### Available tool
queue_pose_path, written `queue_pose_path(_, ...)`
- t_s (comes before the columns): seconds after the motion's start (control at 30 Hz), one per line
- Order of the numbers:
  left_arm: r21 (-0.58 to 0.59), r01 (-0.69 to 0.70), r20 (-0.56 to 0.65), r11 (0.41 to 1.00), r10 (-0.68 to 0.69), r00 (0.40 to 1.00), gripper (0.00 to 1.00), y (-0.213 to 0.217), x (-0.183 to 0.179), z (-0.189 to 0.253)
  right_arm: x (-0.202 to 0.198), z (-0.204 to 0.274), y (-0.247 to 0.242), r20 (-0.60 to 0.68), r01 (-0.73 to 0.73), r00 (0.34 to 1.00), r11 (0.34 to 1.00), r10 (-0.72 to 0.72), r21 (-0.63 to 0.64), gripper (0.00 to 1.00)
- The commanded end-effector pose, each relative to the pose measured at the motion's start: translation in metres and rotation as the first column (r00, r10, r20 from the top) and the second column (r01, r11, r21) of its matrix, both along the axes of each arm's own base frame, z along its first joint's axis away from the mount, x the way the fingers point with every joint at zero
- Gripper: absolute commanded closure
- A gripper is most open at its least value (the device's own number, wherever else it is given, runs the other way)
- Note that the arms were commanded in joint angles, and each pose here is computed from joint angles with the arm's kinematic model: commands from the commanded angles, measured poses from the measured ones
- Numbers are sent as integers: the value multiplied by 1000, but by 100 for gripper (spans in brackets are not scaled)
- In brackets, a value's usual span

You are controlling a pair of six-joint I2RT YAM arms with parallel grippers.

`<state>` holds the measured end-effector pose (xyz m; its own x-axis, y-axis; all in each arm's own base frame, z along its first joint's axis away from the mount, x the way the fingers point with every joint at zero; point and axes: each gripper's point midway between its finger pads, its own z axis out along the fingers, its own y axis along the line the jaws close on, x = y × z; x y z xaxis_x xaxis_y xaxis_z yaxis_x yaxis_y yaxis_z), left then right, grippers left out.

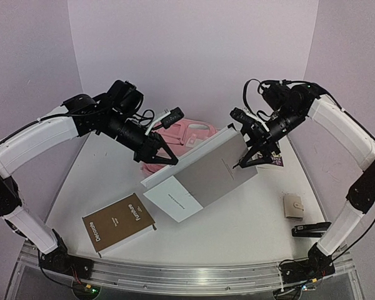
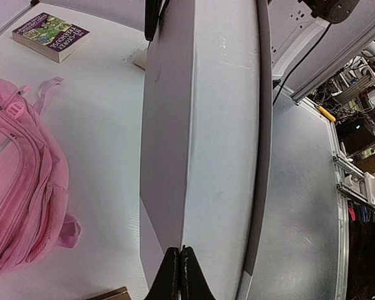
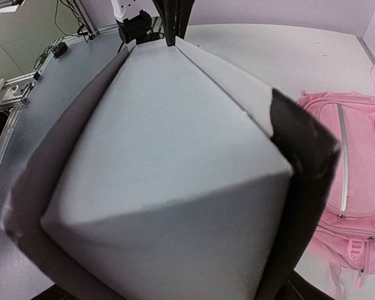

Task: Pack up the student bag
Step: Pick up the book from the center of the board.

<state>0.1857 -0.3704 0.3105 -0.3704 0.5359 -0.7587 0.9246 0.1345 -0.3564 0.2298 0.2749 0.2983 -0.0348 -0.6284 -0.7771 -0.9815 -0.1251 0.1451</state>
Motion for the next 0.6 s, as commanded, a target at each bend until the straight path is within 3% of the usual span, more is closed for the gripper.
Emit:
queue_pose_path(0.0, -106, 61, 50, 992, -55, 997, 100, -4, -11, 30, -12, 9, 6, -52, -22, 998, 999, 24, 29, 30)
queue_pose_path(0.37, -67, -33, 79, 997, 38, 996, 98, -1, 7, 26, -14, 7, 7, -85, 0, 996, 1000, 0, 2, 68)
queue_pose_path(0.43, -46, -85, 76, 995, 88, 993, 85, 2, 17, 21, -14, 8, 7, -96, 8, 995, 1000, -8, 1, 72)
queue_pose_path(0.57, -73, -218, 36, 973, 221, 975, 49, 20, 46, 23, -10, 11, 9, -122, 35, 992, 999, -35, 0, 83)
